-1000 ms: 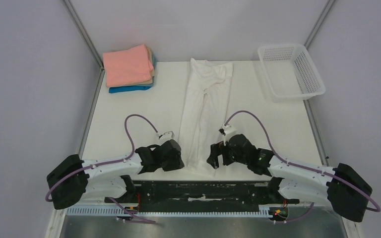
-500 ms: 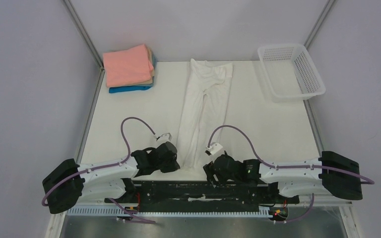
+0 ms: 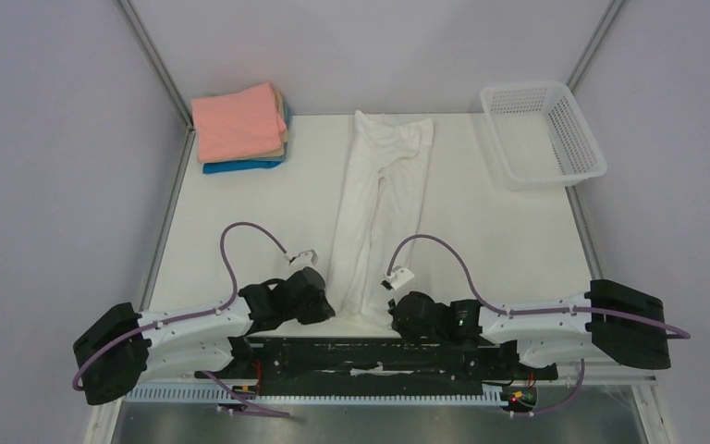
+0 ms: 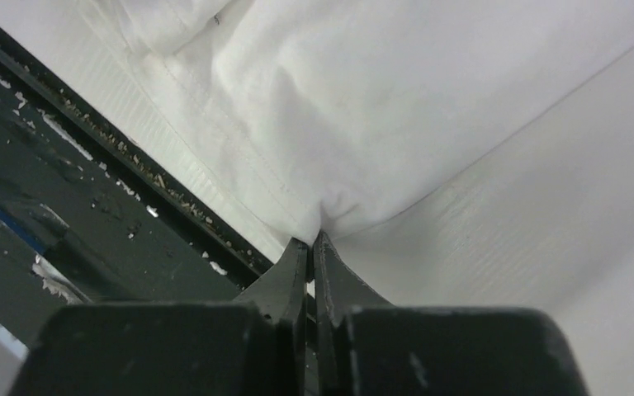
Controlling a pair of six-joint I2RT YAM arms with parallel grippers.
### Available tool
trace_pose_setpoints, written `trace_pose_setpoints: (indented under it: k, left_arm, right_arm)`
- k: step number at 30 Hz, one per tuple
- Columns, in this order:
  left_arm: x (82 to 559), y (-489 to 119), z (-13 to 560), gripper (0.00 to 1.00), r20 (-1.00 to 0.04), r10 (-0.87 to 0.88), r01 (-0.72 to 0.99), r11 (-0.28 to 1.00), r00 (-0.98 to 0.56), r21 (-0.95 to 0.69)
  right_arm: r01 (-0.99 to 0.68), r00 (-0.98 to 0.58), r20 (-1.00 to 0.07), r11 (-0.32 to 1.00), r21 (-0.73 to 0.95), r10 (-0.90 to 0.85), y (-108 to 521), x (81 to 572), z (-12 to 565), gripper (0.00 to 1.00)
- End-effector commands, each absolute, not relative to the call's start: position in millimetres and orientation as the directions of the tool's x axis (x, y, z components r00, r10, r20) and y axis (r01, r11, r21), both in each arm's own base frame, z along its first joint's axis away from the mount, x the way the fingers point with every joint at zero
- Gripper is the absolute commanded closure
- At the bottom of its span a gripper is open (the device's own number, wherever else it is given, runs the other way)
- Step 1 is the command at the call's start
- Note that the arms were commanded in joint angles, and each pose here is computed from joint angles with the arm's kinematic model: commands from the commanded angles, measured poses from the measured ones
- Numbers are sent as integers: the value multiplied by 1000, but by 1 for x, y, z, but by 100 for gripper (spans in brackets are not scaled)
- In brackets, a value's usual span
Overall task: Fold and stack the t-shirts
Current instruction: Grab the bottom of the folded rectangular tshirt with both arms
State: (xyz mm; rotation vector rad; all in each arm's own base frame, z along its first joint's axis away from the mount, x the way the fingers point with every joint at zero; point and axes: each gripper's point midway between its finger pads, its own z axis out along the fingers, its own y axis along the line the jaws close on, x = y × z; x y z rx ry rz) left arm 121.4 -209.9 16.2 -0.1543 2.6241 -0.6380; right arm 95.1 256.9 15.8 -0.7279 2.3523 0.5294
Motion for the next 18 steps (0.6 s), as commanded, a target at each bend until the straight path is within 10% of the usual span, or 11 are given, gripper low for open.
trace_pose_setpoints:
  k: [1, 10, 18]
  left_arm:
    - [108, -201, 11, 98, -349, -184, -7, 892, -919, -451]
    - [92, -227, 46, 98, -392, -87, 164, 810, -916, -563]
    - [155, -249, 104, 98, -587, -175, 198, 834, -790, -515]
  right_arm:
    - [-637, -664, -629, 747, 193, -403, 250, 78, 15, 100]
    - [-706, -611, -696, 656, 266, -376, 266, 63, 40, 100]
    - [-443, -454, -880, 892, 85, -142, 244, 145, 95, 100]
